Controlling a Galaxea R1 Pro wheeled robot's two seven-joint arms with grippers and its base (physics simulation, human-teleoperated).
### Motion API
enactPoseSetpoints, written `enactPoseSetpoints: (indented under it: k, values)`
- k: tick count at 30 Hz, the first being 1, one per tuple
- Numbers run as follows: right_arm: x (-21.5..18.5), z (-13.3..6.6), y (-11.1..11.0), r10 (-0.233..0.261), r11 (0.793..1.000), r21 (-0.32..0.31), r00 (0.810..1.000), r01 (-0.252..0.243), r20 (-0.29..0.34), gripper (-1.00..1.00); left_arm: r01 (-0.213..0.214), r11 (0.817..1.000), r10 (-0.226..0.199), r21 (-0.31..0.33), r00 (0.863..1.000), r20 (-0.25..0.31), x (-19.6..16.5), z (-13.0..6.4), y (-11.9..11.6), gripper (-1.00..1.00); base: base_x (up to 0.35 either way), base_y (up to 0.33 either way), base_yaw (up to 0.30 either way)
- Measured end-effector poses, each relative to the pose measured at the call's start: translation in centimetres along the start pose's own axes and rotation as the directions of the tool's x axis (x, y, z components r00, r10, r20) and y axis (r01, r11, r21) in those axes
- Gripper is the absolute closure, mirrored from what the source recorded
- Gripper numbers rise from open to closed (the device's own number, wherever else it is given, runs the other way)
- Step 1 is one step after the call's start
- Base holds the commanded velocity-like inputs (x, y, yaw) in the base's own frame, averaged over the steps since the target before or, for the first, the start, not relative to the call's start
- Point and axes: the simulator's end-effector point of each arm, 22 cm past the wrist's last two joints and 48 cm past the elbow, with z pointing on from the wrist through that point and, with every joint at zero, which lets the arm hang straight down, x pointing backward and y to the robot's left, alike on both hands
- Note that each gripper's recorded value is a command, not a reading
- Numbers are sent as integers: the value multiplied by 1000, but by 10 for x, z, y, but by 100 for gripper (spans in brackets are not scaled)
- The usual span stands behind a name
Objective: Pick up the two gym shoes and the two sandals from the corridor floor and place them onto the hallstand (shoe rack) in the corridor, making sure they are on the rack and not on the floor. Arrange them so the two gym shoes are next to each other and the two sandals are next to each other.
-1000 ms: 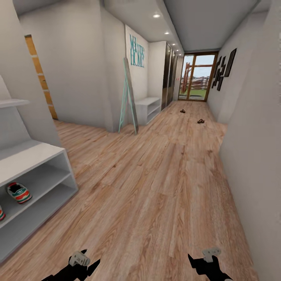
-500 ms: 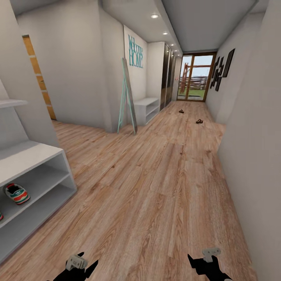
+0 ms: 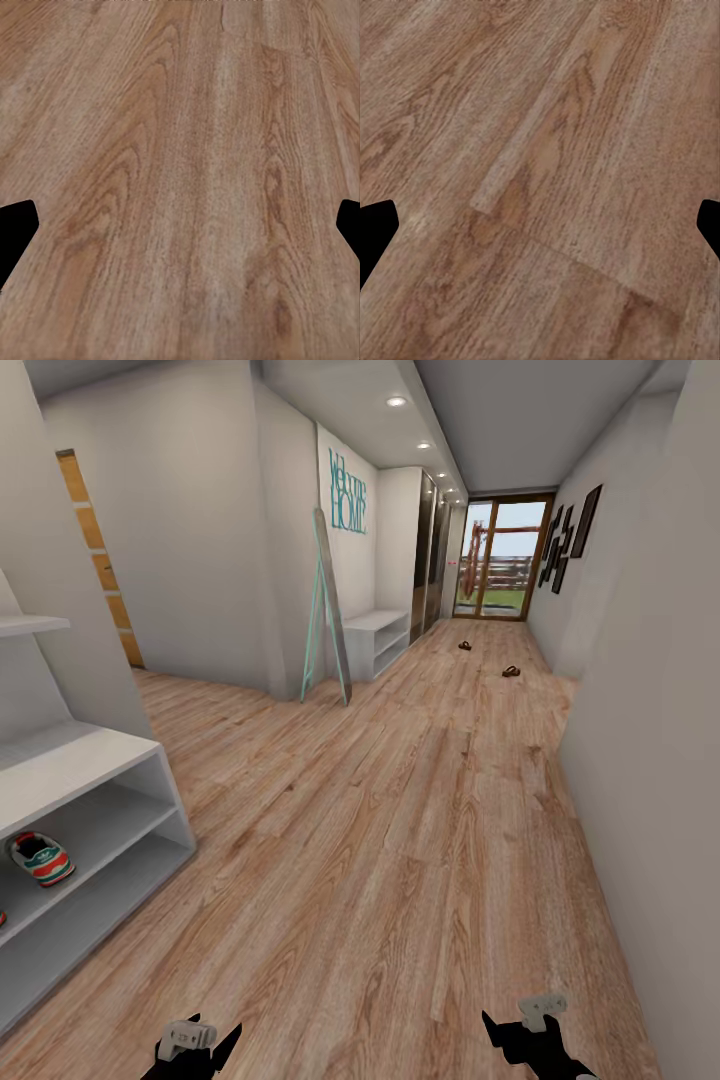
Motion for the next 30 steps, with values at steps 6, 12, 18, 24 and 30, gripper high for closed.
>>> enactPoseSetpoints:
  k: [6, 12, 18, 24, 30]
  values:
    - [2, -1, 0, 0, 1000, 0, 1000, 0, -6, -100, -1, 1000, 1, -4, 1000, 0, 0, 0, 0, -100, 301, 0, 0]
    - [6, -1, 0, 1, 1000, 0, 1000, -1, -14, -100, 0, 1000, 0, -5, 1000, 0, 0, 0, 1, -100, 331, 0, -91]
    - [6, -1, 1, 1, 1000, -1, 1000, -1, -15, -100, 0, 1000, 0, -5, 1000, 0, 1, 0, 1, -100, 334, 21, -228]
    - [7, -1, 2, 2, 1000, -2, 1000, -2, -15, -100, 1, 1000, -1, -7, 1000, 1, 0, -1, 1, -100, 318, 127, -259]
    - [7, -1, 2, 3, 1000, -3, 1000, -3, -15, -100, 1, 1000, -1, -8, 1000, 1, 0, -1, 2, -100, 295, 181, -262]
